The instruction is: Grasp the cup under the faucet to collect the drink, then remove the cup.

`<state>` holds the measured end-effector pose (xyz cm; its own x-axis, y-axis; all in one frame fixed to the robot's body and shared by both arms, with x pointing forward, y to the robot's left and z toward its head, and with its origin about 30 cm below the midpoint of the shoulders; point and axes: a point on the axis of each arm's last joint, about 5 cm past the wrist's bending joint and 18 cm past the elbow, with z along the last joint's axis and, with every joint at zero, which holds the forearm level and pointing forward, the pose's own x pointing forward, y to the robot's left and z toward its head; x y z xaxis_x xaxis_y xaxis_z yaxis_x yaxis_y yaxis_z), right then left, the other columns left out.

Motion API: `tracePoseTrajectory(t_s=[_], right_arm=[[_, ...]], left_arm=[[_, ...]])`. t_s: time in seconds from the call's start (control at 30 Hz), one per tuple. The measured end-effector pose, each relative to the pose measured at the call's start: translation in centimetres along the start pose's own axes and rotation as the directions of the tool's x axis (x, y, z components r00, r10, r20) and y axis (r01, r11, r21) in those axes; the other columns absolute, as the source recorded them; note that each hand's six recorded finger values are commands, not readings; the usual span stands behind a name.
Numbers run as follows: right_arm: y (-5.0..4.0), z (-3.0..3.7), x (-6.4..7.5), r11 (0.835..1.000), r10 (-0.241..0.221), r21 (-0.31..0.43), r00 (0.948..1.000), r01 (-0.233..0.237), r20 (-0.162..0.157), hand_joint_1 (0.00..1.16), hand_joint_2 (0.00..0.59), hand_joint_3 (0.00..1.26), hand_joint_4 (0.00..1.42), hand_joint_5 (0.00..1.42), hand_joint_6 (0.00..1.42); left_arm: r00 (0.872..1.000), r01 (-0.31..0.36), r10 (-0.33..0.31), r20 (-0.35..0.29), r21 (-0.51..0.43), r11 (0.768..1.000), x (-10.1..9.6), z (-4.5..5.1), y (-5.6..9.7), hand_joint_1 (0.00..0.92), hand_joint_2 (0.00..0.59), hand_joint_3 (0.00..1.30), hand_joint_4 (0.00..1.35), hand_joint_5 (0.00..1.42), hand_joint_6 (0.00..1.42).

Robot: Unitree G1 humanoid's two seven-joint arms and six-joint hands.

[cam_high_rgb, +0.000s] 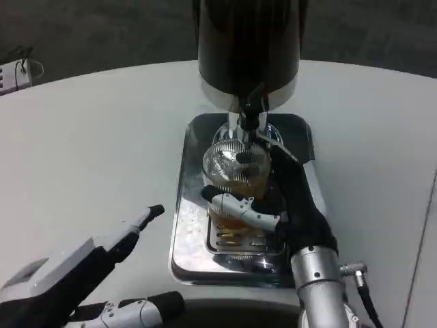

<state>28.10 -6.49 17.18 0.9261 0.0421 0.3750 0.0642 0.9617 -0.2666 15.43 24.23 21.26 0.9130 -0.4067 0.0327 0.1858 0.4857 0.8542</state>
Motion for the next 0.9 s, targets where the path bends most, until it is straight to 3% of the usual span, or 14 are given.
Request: tracePoseTrajectory(t_s=[0.1,0.33,0.53,0.9], right_arm=[[0.23,0.08,0.0,1.000,-0.015,0.007,0.9999,0.015,0.000,0.97,0.219,0.47,0.63,0.72,0.56],[0.74,0.08,-0.2,0.998,-0.062,0.021,0.9980,0.062,0.004,1.00,0.219,0.63,0.83,0.98,0.91],[0.80,0.10,-0.2,0.997,-0.075,0.016,0.9971,0.075,0.016,1.01,0.219,0.73,0.98,1.16,1.16],[0.18,-0.13,-1.2,0.998,-0.063,0.015,0.9977,0.063,0.025,0.99,0.218,0.80,1.08,1.27,1.30]], left_arm=[[1.000,0.000,0.000,0.004,0.002,1.000,0.1,0.01,0.1,0.000,0.064,0.00,0.00,0.00,0.06],[1.000,0.008,-0.008,0.000,-0.002,1.000,0.3,-0.15,0.0,0.000,0.064,0.00,0.00,0.00,0.06],[1.000,0.012,-0.012,-0.003,-0.010,1.000,0.4,-0.32,0.0,0.000,0.064,0.00,0.00,0.00,0.06],[1.000,0.015,-0.015,-0.001,-0.029,0.999,0.8,-0.67,0.1,0.000,0.059,0.00,0.00,0.00,0.06]])
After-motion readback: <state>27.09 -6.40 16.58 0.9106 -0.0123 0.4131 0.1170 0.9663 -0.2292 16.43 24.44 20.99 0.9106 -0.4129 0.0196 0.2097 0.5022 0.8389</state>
